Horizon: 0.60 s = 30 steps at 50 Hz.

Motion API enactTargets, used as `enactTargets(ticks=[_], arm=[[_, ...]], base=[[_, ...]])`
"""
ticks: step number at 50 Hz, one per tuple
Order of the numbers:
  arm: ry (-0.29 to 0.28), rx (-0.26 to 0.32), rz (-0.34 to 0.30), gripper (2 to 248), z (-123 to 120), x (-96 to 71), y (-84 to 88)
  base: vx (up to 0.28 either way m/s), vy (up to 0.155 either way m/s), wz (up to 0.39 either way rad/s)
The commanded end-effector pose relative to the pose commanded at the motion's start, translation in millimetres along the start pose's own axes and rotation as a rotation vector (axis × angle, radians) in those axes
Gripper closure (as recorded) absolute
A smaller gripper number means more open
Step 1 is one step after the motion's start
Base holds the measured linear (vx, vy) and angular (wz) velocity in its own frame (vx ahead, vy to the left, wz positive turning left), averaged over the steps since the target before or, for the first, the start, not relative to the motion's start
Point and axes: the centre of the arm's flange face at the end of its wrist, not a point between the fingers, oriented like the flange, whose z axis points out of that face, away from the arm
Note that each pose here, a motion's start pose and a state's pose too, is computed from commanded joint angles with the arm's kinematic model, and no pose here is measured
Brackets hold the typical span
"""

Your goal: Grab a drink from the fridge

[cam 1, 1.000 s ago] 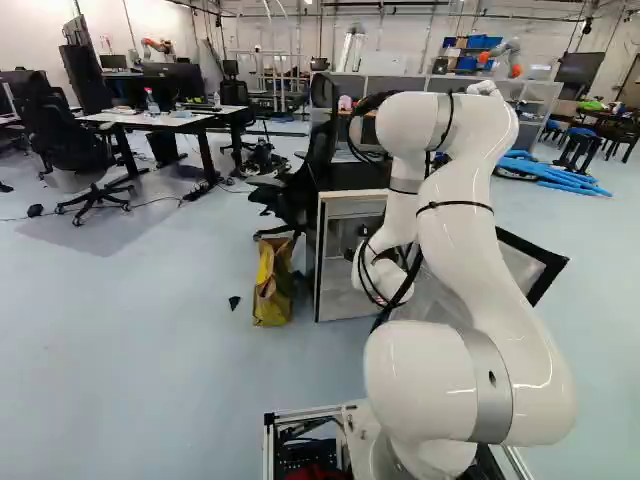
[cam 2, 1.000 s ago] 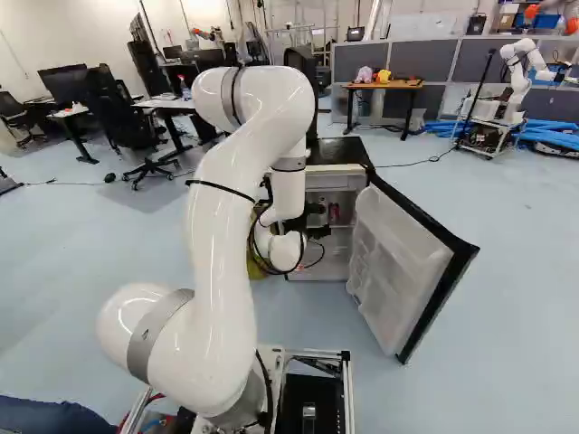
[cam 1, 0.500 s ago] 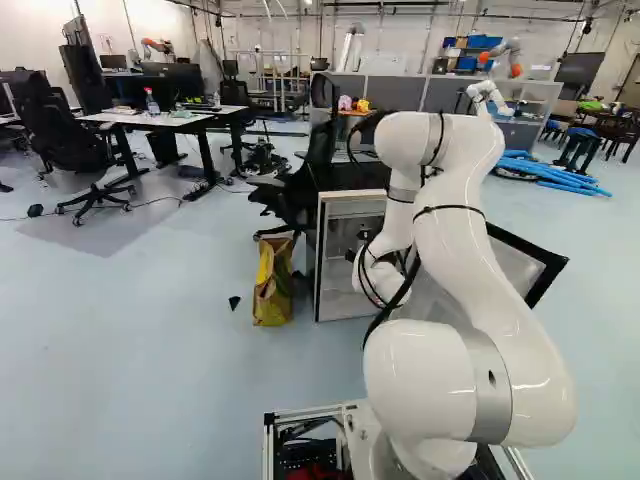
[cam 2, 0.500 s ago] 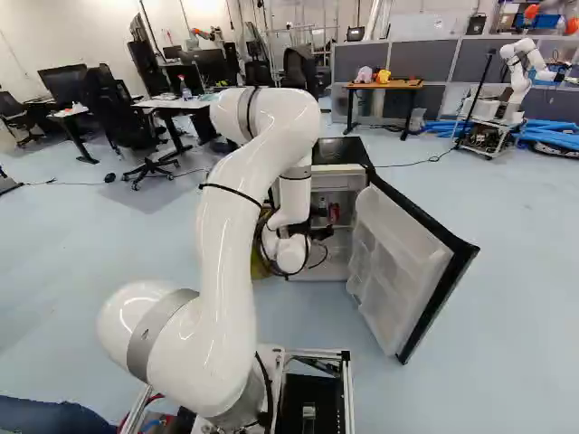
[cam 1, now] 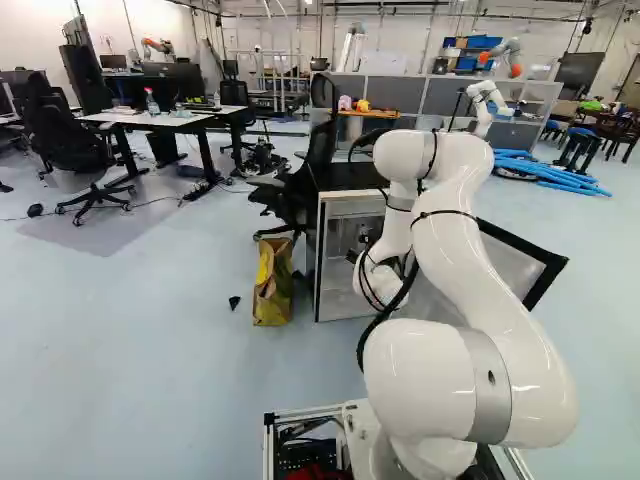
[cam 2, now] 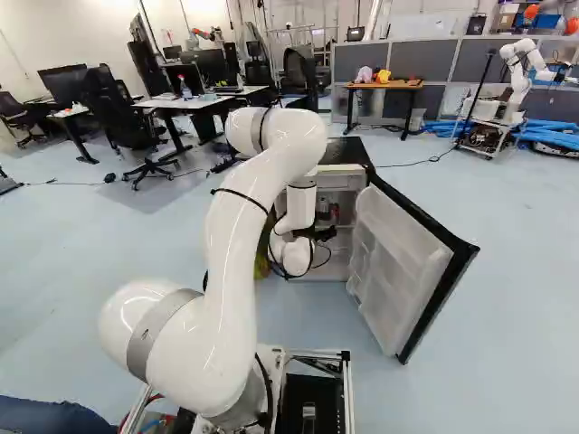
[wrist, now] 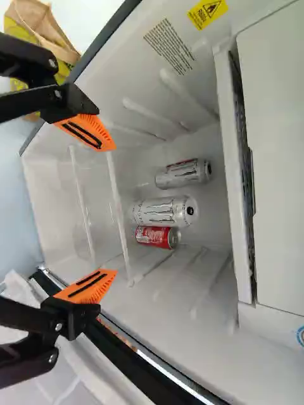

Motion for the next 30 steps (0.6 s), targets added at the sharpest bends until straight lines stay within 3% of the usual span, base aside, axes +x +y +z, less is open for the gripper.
enactTargets(ticks=[30], arm=[[0.074,-0.006,0.004,3,34,-32.2,14.3]], base=[[0.0,0.0,0.0]])
